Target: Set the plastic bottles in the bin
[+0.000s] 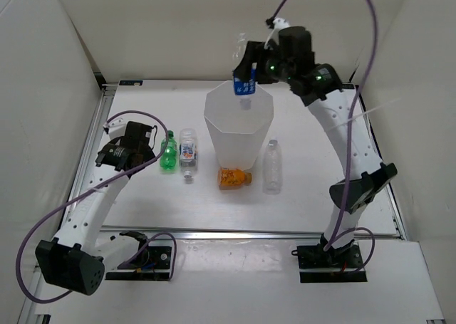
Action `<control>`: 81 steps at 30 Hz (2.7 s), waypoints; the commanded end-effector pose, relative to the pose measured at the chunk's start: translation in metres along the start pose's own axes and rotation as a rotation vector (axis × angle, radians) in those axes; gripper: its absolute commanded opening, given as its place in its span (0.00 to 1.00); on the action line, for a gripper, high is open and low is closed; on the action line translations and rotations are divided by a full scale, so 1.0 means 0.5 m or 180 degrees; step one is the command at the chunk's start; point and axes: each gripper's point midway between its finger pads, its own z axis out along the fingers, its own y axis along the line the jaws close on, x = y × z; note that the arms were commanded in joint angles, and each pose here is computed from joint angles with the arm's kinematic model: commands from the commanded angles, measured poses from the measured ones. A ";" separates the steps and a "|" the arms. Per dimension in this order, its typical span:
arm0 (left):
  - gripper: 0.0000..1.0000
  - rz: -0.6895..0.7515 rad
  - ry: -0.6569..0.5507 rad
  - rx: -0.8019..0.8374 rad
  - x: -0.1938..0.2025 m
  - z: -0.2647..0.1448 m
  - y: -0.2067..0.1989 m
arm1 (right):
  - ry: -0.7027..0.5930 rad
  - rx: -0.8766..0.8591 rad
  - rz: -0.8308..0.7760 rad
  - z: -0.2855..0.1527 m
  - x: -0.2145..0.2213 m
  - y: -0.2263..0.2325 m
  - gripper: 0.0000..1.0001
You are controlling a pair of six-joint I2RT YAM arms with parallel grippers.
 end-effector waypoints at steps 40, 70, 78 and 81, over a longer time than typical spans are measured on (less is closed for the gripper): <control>0.90 0.0085 0.1248 0.1269 0.091 0.291 -0.330 | 0.0009 0.0678 -0.0582 -0.323 0.092 -0.052 1.00; 0.49 0.0613 -0.0495 0.4175 -0.218 -0.498 -0.699 | 0.0220 0.1060 -0.0087 -0.300 0.138 -0.141 1.00; 1.00 0.0616 -0.0897 0.3739 -0.254 -0.490 -0.628 | 0.0490 0.1305 0.0272 -0.290 0.211 -0.200 1.00; 1.00 0.0243 -0.1208 0.3353 -0.322 -0.484 -0.532 | 0.0785 0.1522 0.0470 -0.270 0.286 -0.255 1.00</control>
